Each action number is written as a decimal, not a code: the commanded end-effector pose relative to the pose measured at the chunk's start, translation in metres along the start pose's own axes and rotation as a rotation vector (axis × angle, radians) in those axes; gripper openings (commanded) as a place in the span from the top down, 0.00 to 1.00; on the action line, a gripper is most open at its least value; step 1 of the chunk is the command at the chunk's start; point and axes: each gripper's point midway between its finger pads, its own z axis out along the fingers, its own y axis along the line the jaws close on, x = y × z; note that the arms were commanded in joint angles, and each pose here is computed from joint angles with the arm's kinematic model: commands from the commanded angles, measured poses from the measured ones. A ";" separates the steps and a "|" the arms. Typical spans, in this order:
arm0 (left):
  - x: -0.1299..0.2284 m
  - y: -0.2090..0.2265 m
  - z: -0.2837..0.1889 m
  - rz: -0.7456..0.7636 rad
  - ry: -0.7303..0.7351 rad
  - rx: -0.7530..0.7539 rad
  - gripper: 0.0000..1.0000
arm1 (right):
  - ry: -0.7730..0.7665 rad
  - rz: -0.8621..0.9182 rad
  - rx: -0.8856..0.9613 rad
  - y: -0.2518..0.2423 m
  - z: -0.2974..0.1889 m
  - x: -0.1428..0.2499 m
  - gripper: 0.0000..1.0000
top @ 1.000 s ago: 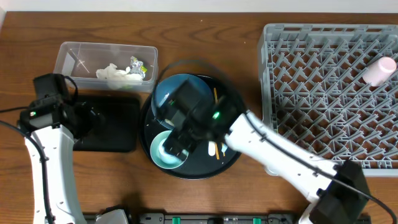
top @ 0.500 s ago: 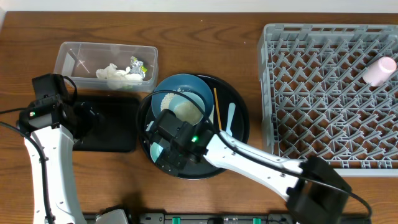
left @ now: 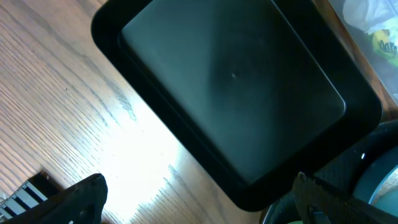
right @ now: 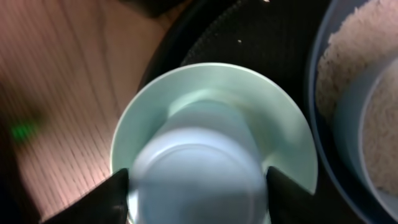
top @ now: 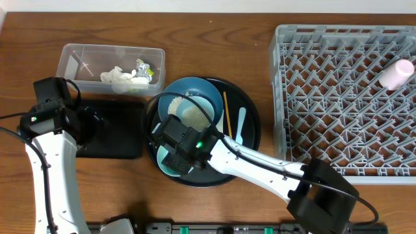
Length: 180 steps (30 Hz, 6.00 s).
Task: Sort waste into correct bins and load items into the dishwasher rack
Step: 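Reach right gripper to the teal cup on the tray and grasp, then carry the teal cup with right gripper into the rack beside pink cup, then move right gripper back to the tray toward the white plastic knife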
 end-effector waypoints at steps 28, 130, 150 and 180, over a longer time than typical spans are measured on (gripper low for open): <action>0.000 0.003 0.002 -0.011 0.005 -0.018 0.04 | -0.196 0.310 0.237 -0.143 -0.186 -0.027 0.78; 0.000 0.004 0.002 -0.010 0.005 -0.018 0.04 | -0.342 1.112 0.536 -0.421 -0.324 0.240 0.01; 0.001 0.004 0.002 -0.010 0.009 -0.020 0.04 | -0.030 0.464 0.060 -0.205 -0.168 0.053 0.96; 0.001 0.004 0.002 -0.011 0.010 -0.020 0.04 | 0.299 0.499 0.289 -0.178 -0.044 0.167 0.96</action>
